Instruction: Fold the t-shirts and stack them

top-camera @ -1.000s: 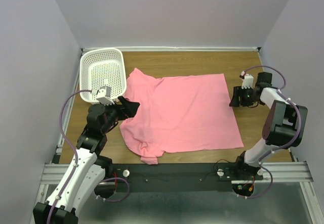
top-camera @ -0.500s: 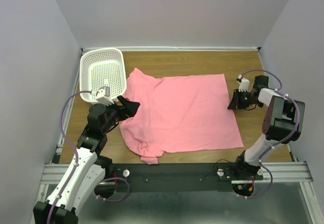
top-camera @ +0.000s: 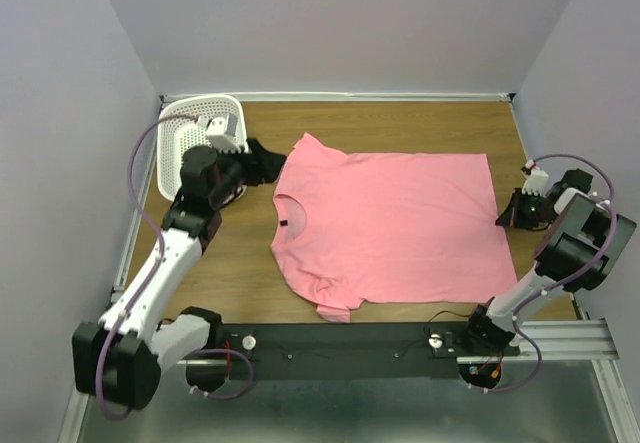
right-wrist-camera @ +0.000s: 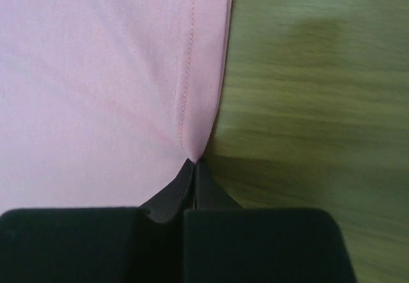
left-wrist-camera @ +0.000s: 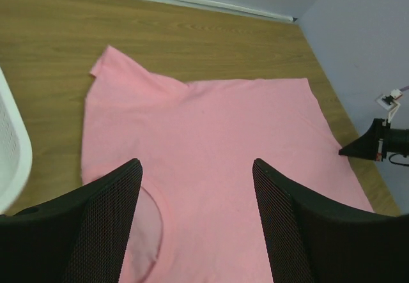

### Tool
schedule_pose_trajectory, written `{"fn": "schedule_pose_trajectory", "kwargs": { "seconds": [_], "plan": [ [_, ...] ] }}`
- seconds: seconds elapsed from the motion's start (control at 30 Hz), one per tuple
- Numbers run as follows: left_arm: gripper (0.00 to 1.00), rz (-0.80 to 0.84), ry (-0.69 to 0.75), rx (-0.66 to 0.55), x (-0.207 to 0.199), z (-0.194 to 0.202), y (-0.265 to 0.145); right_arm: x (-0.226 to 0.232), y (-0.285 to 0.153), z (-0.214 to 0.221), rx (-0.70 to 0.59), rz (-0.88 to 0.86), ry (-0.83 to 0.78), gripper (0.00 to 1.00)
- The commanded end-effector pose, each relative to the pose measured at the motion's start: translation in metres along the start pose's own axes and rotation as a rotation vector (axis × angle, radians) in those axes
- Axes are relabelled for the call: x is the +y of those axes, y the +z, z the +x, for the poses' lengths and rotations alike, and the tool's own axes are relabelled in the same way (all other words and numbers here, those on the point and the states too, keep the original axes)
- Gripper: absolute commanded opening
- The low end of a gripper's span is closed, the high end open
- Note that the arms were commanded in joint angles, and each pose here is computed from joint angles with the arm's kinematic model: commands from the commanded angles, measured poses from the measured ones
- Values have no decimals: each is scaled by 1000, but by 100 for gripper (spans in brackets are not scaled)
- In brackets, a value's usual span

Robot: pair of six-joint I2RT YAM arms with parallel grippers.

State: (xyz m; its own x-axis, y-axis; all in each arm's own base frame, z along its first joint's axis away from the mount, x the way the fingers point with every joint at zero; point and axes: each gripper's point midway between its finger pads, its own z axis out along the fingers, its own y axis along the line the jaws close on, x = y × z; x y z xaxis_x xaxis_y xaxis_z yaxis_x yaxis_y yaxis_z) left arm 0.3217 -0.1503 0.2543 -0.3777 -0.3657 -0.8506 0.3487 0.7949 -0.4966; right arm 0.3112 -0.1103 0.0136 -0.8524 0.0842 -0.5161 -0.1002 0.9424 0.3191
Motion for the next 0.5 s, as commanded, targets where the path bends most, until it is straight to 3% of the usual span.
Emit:
{"fn": "schedule_pose_trajectory", "kwargs": {
  "seconds": [0.0,0.03,0.07,0.13,0.17,0.2,0.27,0.4,0.43,0.47],
  "plan": [
    [75,42,103,28,-4,-15,41,-45,-10,60,183,93,-54,9],
    [74,57,121,17,-11,-29,53,-48,-12,61,184,93,-81,18],
    [73,40,114,77,-1,-13,75,-50,-14,61,181,95,-88,40],
    [71,64,154,78,-8,-28,99,-53,-19,54,163,100,-119,54],
    [70,39,143,146,5,-7,121,-55,-22,45,141,108,-140,63],
    [69,46,163,130,2,-22,135,-52,-23,38,113,89,-154,66],
    [67,11,151,223,23,6,168,-47,-25,26,78,59,-162,72],
    [65,-85,156,316,60,30,219,-31,-23,-1,-6,-62,-144,73],
    [65,-84,166,301,59,20,231,-29,-22,-3,-6,-88,-134,73],
    [65,-129,154,369,79,46,241,-26,-19,-4,-10,-110,-131,73]
  ]
}}
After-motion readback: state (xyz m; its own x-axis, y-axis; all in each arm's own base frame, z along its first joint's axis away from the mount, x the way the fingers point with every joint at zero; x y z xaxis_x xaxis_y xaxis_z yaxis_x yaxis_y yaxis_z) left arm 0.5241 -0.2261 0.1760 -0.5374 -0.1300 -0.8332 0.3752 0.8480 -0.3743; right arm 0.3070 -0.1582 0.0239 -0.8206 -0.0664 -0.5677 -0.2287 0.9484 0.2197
